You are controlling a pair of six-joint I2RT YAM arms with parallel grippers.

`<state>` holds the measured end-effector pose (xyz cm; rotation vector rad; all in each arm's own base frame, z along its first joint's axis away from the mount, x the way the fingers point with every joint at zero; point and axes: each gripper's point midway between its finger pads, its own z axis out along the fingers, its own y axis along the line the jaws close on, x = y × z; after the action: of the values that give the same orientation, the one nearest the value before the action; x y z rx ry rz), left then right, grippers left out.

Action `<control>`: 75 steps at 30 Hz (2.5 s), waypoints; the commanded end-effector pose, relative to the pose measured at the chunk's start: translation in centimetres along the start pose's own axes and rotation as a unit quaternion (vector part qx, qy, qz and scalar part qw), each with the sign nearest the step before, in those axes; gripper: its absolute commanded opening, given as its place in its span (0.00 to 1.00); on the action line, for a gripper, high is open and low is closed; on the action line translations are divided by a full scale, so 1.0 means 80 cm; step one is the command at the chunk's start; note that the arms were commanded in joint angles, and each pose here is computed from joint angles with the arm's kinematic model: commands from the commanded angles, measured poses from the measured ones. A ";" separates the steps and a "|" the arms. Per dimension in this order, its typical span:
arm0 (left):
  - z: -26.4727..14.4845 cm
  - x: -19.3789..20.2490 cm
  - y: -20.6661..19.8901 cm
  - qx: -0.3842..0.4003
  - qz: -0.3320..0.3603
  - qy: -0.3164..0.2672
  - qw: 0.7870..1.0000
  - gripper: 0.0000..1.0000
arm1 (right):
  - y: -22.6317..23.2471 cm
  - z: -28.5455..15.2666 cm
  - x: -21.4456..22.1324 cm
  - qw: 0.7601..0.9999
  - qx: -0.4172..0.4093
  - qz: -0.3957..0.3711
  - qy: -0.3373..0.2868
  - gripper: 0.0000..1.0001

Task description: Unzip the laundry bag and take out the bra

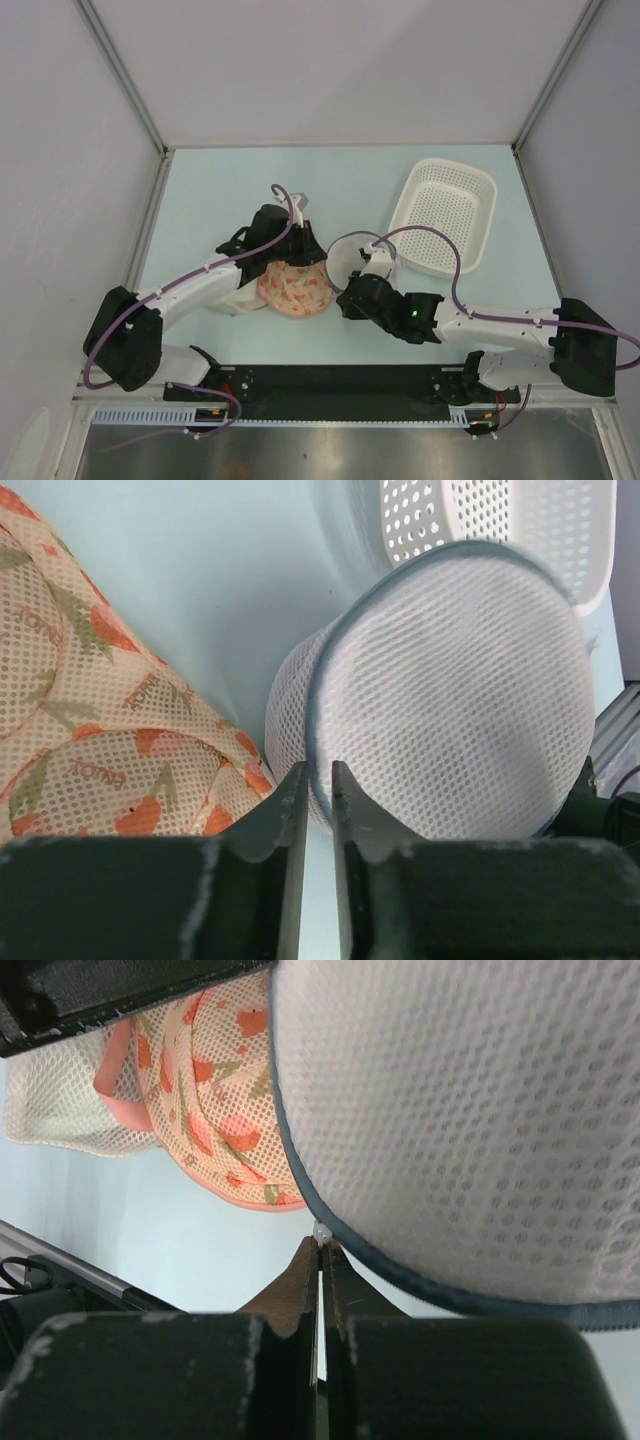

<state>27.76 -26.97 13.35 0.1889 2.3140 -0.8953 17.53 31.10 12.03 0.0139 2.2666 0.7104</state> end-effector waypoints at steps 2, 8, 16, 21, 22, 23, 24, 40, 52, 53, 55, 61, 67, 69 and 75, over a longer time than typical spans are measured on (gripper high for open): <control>-0.007 -0.020 -0.020 0.042 0.006 -0.024 0.999 0.43 | 0.001 -0.006 -0.003 1.000 -0.002 0.007 -0.008 0.00; -0.016 0.004 -0.027 0.075 -0.025 -0.013 0.997 0.60 | 0.006 -0.004 -0.001 1.000 -0.007 0.007 -0.005 0.00; -0.021 0.038 -0.027 0.092 -0.053 0.007 0.994 0.63 | 0.009 -0.001 0.000 1.000 -0.011 0.008 -0.006 0.00; -0.021 0.054 -0.042 0.108 -0.061 0.015 0.992 0.62 | 0.012 0.001 0.002 1.000 -0.013 0.007 -0.003 0.00; -0.021 0.056 -0.044 0.110 -0.062 0.015 0.992 0.61 | 0.014 0.001 0.001 1.000 -0.015 0.007 -0.002 0.00; -0.021 0.060 -0.044 0.111 -0.068 0.018 0.991 0.60 | 0.014 0.001 0.002 1.000 -0.015 0.007 -0.002 0.00; -0.021 0.060 -0.047 0.114 -0.068 0.017 0.991 0.59 | 0.013 0.001 0.003 1.000 -0.014 0.005 -0.001 0.00; -0.010 0.064 -0.049 0.116 -0.066 0.024 0.991 0.08 | 0.017 -0.002 0.001 1.000 -0.016 0.005 -0.004 0.00; -0.002 0.024 -0.056 0.099 -0.028 -0.001 0.995 0.00 | 0.015 -0.006 0.000 1.000 -0.014 0.003 -0.005 0.00; -0.001 0.021 -0.055 0.097 -0.025 -0.003 0.995 0.00 | 0.015 -0.007 -0.001 1.000 -0.014 0.003 -0.007 0.00; 0.002 0.013 -0.051 0.092 -0.025 -0.007 0.995 0.00 | 0.013 -0.008 0.001 1.000 -0.012 0.003 -0.005 0.00; 0.004 -0.009 -0.041 0.084 -0.019 -0.018 0.996 0.00 | 0.010 -0.010 -0.001 1.000 -0.008 0.002 -0.008 0.00; 0.007 -0.029 -0.035 0.075 -0.009 -0.025 0.997 0.00 | 0.011 -0.010 -0.001 1.000 -0.009 0.005 -0.007 0.00; 0.009 -0.034 -0.036 0.076 -0.004 -0.026 0.997 0.00 | 0.010 -0.010 0.000 1.000 -0.008 0.004 -0.006 0.00; 0.015 -0.041 -0.037 0.079 0.003 -0.020 0.997 0.00 | 0.009 -0.010 0.001 1.000 -0.007 0.003 -0.006 0.00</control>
<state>27.89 -29.34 13.99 0.2049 2.2972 -1.0775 17.12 31.26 11.96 0.0100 2.2628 0.7084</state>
